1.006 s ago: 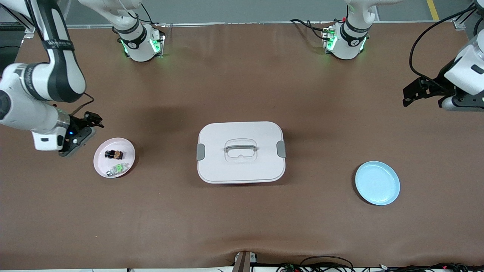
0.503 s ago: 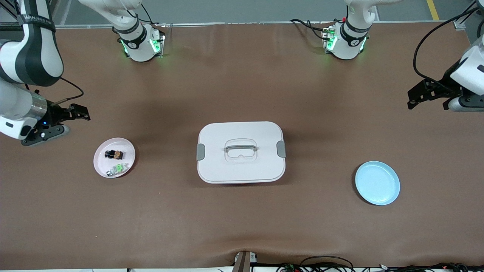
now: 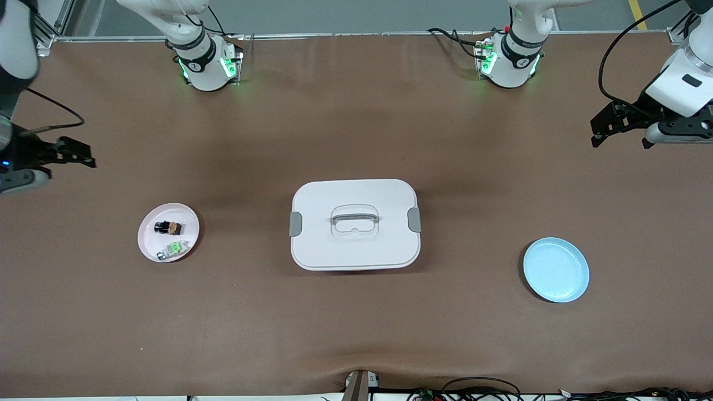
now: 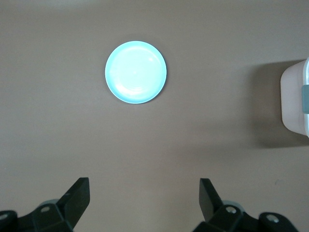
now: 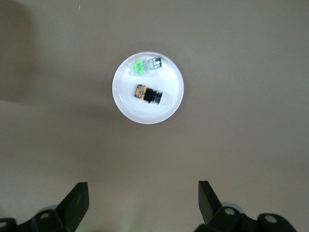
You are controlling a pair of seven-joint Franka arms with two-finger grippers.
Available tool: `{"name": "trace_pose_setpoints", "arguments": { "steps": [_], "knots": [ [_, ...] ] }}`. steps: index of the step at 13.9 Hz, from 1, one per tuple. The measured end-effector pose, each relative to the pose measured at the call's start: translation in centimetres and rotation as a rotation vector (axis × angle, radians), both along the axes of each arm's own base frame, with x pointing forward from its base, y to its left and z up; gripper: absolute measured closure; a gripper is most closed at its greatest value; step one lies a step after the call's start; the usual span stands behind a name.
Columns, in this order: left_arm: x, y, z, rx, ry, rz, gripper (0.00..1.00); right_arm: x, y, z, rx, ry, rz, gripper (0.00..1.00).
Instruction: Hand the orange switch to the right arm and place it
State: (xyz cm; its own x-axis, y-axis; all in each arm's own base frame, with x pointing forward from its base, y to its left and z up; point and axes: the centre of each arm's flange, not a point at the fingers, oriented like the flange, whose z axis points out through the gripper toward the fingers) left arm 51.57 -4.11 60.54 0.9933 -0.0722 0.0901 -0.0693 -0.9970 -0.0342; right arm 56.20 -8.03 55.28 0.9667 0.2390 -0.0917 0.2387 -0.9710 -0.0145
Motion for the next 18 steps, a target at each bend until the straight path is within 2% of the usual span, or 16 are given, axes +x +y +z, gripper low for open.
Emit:
{"name": "trace_pose_setpoints", "arguments": {
  "steps": [3, 6, 8, 11, 16, 18],
  "knots": [
    [0.0, 0.0, -0.2, -0.002, 0.004, 0.0, 0.0, 0.2, -1.9, 3.1, -0.008, -0.057, -0.033, 0.0],
    [0.0, 0.0, -0.2, -0.002, 0.004, 0.001, 0.0, 0.5, -1.6, 4.6, -0.015, -0.088, -0.074, 0.0],
    [0.3, 0.0, -0.1, -0.004, 0.004, 0.001, 0.0, 0.5, -0.9, 5.0, -0.015, -0.088, -0.093, 0.0],
    [1.0, 0.1, 0.2, -0.007, 0.018, 0.001, 0.0, -0.2, -0.1, 5.8, -0.003, -0.032, -0.093, 0.0],
    [1.6, 0.1, 0.1, -0.009, 0.024, 0.002, 0.0, -0.5, 0.5, 8.2, 0.002, -0.047, -0.085, 0.0],
    [1.6, 0.1, 0.1, -0.009, 0.025, 0.002, 0.0, -0.5, 0.8, 9.4, 0.0, -0.071, -0.082, 0.0]
  ]
}}
